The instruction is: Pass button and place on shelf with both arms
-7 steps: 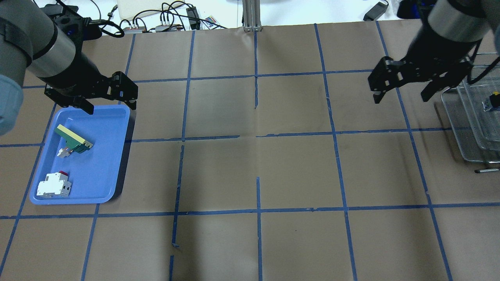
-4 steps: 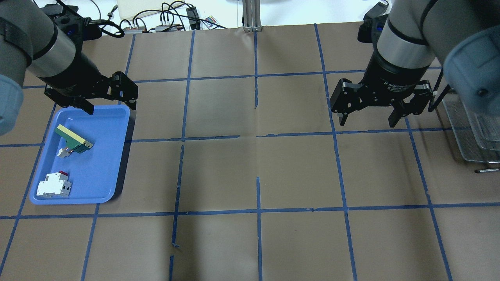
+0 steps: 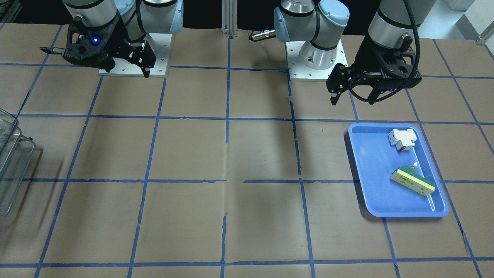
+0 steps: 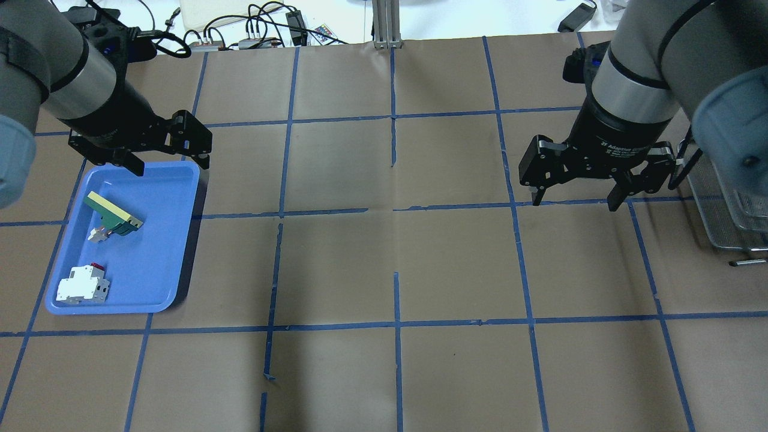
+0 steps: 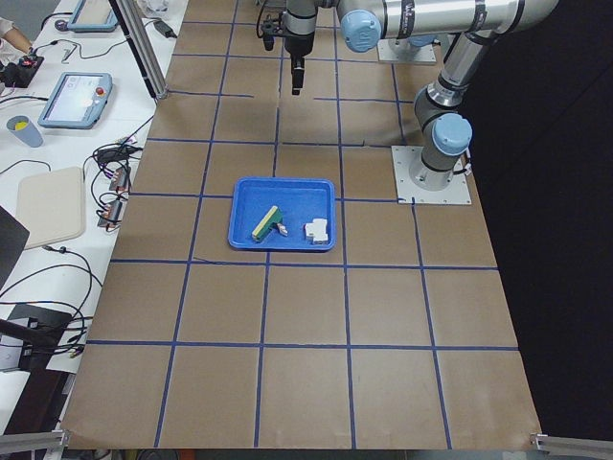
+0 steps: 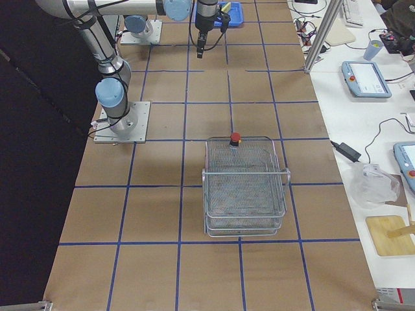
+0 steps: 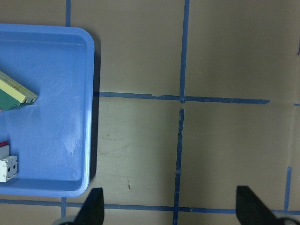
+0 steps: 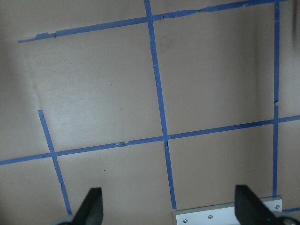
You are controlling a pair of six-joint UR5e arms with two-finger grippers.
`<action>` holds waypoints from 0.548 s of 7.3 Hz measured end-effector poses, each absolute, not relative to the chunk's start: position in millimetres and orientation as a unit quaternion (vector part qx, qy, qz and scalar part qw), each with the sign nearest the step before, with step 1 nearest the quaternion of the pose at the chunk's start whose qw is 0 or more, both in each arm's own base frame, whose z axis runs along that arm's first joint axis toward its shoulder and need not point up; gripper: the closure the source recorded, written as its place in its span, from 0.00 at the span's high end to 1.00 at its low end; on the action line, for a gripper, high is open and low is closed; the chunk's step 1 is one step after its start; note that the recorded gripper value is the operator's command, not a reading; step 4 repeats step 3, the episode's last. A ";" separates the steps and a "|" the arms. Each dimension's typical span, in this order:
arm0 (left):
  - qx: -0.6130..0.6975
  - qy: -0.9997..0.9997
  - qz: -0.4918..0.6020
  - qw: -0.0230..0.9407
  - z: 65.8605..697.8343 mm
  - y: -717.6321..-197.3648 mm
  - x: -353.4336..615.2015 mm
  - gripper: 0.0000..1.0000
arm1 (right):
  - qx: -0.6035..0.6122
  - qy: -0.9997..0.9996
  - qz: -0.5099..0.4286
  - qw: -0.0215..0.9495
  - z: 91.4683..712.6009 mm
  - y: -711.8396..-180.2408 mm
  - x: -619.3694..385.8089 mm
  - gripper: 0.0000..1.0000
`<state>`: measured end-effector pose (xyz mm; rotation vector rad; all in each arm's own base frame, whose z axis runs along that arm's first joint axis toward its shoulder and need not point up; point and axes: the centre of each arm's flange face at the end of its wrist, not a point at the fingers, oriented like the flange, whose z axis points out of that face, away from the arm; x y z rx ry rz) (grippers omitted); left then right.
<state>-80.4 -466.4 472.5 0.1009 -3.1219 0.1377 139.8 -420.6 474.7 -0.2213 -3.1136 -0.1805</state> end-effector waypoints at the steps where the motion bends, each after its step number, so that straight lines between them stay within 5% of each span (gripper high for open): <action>1: 0.032 -0.998 0.044 0.007 472.5 -466.4 -80.3 1.00 | -0.073 -0.996 -0.056 0.008 476.7 -418.5 138.1 1.00; 4: 0.032 -0.998 0.044 0.008 472.5 -466.4 -80.3 1.00 | -0.075 -0.996 -0.054 0.009 478.2 -417.4 136.4 1.00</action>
